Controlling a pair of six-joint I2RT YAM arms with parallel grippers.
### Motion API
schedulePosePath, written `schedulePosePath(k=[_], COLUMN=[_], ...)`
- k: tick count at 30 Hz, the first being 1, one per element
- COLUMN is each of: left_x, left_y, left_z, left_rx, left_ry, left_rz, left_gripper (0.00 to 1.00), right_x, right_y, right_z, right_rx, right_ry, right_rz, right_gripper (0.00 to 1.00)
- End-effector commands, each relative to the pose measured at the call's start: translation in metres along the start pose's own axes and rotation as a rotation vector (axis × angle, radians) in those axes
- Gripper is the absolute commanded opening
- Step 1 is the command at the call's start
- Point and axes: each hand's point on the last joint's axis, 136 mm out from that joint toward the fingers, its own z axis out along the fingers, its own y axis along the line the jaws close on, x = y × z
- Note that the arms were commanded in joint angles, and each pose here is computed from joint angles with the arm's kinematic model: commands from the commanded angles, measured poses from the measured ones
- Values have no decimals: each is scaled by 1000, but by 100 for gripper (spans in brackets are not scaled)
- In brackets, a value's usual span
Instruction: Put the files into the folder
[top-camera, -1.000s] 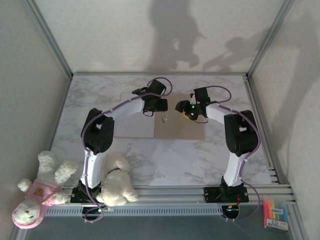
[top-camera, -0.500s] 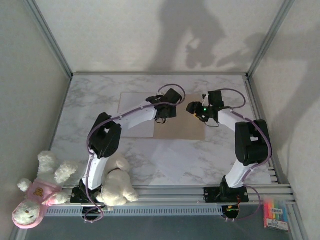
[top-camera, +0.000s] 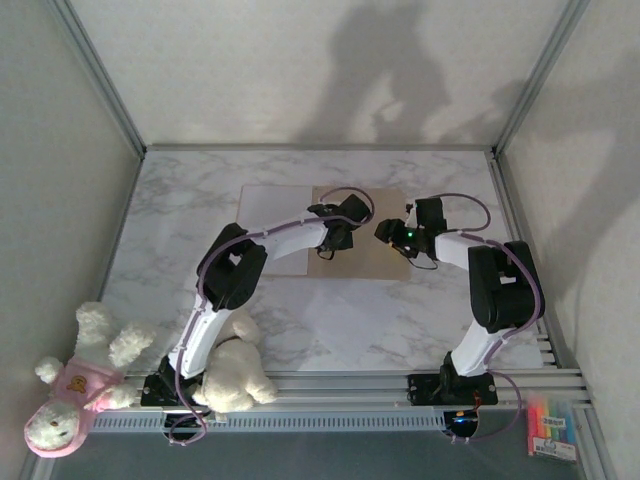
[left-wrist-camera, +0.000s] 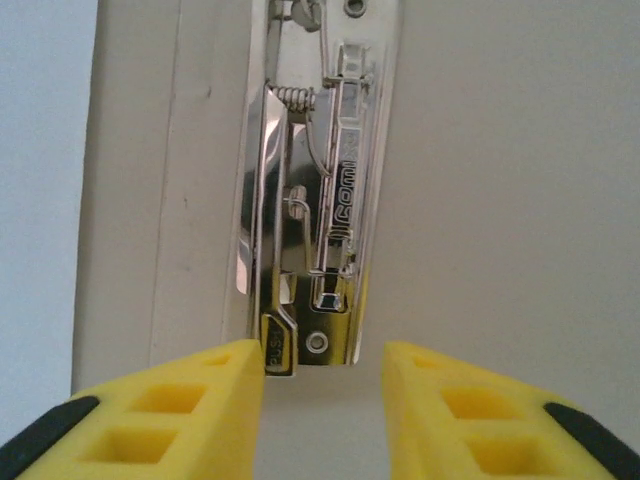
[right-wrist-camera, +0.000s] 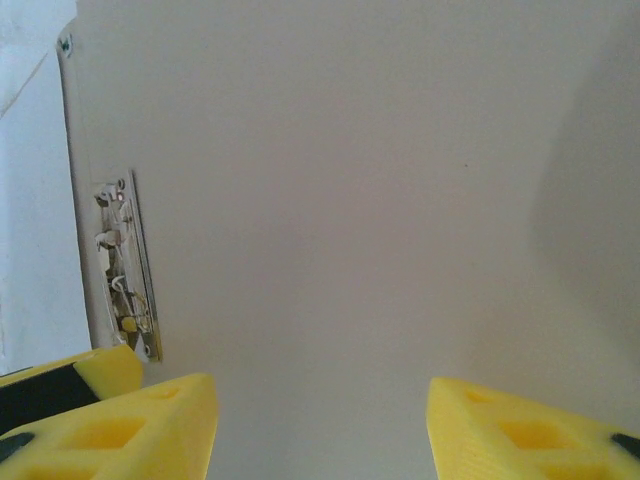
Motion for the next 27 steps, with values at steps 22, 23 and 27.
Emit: schedulePosePath(k=[22,23,27], left_x=[-4,-3,-4], left_y=[15,15,14], left_z=[7,8,9], left_rx=[-103,-103,-97], left_ry=[-12,-10,-11], left_rz=[15,16,18], left_gripper=[30,29,26], right_x=[2,2,2], right_y=[-6,-5,-6], right_z=[7,8,8], right_rx=[11,10,12], right_ry=[10,10,10], right_rz=[17,17,16], right_gripper=[58,58,58])
